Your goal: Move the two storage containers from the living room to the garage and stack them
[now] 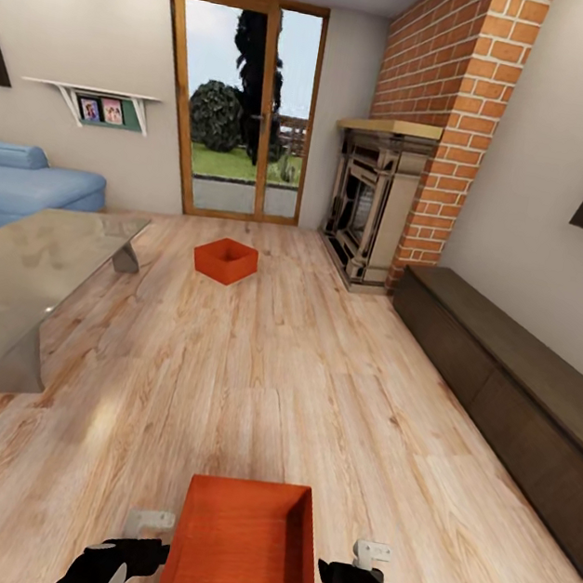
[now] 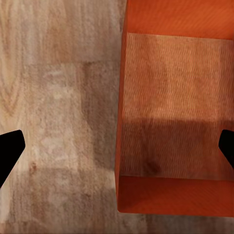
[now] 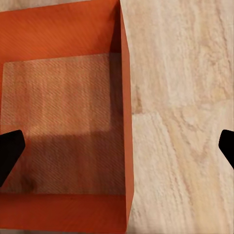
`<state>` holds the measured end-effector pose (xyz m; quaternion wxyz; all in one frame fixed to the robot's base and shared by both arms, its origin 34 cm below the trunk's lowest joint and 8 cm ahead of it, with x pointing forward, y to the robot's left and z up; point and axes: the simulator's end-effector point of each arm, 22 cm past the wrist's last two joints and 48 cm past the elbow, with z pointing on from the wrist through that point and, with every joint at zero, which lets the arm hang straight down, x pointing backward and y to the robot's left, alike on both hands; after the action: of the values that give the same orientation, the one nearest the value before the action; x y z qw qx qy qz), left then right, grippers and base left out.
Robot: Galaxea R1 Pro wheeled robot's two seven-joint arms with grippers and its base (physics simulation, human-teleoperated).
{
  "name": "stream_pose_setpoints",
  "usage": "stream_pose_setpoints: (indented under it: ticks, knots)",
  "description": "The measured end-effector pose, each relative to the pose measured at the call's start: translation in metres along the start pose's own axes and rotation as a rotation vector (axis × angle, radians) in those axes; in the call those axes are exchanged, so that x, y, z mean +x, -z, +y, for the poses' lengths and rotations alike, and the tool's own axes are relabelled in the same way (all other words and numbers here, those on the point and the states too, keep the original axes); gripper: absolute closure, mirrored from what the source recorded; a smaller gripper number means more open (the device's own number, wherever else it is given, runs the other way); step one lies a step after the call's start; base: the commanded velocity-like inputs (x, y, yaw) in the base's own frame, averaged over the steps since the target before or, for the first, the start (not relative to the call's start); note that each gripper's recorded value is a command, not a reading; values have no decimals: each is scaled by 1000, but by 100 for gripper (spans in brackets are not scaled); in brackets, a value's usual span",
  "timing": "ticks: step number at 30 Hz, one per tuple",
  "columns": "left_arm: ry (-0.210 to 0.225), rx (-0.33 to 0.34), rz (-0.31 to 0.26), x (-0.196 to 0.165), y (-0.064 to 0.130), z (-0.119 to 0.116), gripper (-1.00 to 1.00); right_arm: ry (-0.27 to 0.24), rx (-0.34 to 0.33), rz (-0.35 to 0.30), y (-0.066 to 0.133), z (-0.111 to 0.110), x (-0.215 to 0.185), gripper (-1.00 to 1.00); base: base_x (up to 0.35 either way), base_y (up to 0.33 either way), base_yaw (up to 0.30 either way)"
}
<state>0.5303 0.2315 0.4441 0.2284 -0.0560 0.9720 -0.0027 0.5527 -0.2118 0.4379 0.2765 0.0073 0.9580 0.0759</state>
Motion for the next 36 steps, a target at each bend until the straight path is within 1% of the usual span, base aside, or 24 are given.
stream_pose_setpoints:
  ticks: [10, 31, 36]
  knots:
    - [0, -1, 17, 7, -4, 0, -100, 31, -12, 43, -5, 7, 20, -100, 0, 0, 0]
    - [0, -2, 43, 20, -11, 0, -100, 29, -13, 75, -11, 6, 36, -100, 0, 0, 0]
    - [-1, -2, 59, 26, -13, 0, -100, 28, -13, 83, -12, 6, 40, -100, 0, 0, 0]
